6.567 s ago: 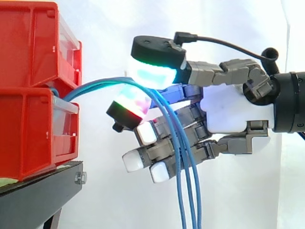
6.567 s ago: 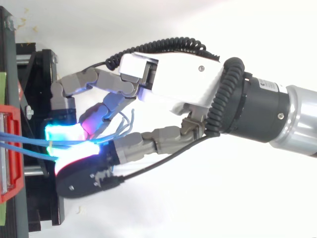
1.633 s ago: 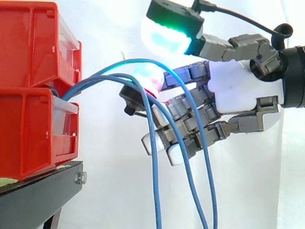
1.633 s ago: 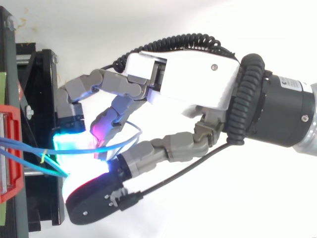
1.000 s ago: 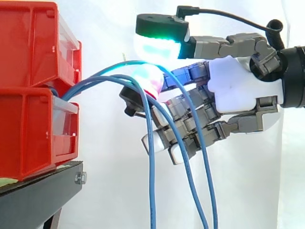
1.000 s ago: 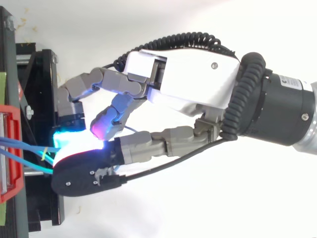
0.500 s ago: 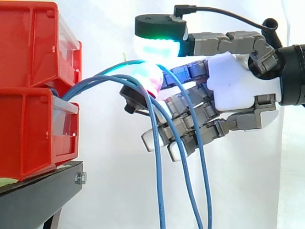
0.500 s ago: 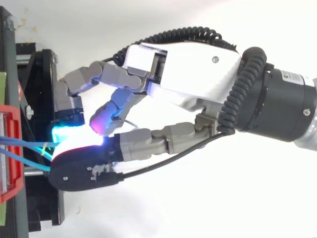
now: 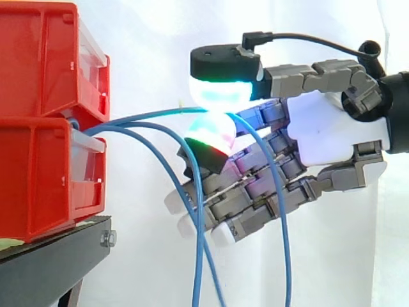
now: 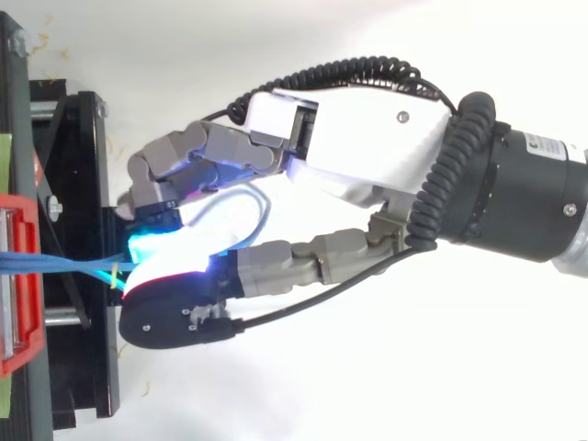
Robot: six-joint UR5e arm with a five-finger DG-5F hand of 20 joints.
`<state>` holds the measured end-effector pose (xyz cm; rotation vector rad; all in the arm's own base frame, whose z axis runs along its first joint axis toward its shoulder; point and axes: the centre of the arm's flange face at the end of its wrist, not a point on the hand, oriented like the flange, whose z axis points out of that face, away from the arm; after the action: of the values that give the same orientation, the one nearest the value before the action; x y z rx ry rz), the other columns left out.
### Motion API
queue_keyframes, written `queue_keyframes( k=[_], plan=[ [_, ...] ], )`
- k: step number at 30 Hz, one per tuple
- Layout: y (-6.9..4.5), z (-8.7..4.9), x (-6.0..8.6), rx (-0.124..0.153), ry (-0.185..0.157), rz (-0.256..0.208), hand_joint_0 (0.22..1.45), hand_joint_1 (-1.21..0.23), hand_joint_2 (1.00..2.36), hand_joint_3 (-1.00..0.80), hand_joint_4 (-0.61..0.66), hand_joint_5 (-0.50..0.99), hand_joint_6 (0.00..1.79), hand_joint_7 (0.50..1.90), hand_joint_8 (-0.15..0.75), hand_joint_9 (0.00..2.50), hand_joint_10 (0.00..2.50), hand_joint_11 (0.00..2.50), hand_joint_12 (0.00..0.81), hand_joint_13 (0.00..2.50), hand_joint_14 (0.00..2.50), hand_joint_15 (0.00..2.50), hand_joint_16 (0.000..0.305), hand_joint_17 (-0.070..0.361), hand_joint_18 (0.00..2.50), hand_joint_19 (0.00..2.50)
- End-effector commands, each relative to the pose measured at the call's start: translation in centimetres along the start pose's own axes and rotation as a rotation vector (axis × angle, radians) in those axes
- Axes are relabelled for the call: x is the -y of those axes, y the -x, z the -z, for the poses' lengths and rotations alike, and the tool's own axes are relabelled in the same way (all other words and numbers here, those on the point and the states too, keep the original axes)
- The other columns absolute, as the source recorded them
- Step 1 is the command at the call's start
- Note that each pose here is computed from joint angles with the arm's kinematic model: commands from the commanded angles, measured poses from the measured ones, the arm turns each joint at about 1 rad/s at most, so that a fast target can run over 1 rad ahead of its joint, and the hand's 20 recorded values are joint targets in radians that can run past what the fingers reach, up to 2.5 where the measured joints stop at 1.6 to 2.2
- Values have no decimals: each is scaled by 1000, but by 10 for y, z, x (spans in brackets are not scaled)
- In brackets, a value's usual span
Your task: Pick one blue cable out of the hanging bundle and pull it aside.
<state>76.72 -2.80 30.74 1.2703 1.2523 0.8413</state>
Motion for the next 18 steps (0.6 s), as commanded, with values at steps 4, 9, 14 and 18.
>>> queue_keyframes(
  k=[4, 9, 14, 18],
  plan=[
    [-5, 5, 20, -17, -44, 23, 596, -809, 1034, 156, -15, -112, 884, 1515, 217, 338, 0, 0, 398, 273, 2, 66, 64, 145, 106, 121],
    [-7, 9, 39, -22, -68, 32, 597, -813, 1024, 159, 1, -112, 873, 1549, 218, 327, 0, 0, 402, 259, 2, 68, 65, 146, 91, 124],
    [-10, 10, 44, -26, -71, 36, 602, -819, 1000, 153, 22, -115, 872, 1530, 226, 335, 0, 0, 407, 274, 3, 77, 65, 146, 94, 140],
    [-11, 11, 46, -28, -75, 38, 598, -819, 1001, 137, 42, -117, 871, 1524, 231, 342, 0, 0, 409, 282, 3, 86, 65, 146, 102, 146]
  ],
)
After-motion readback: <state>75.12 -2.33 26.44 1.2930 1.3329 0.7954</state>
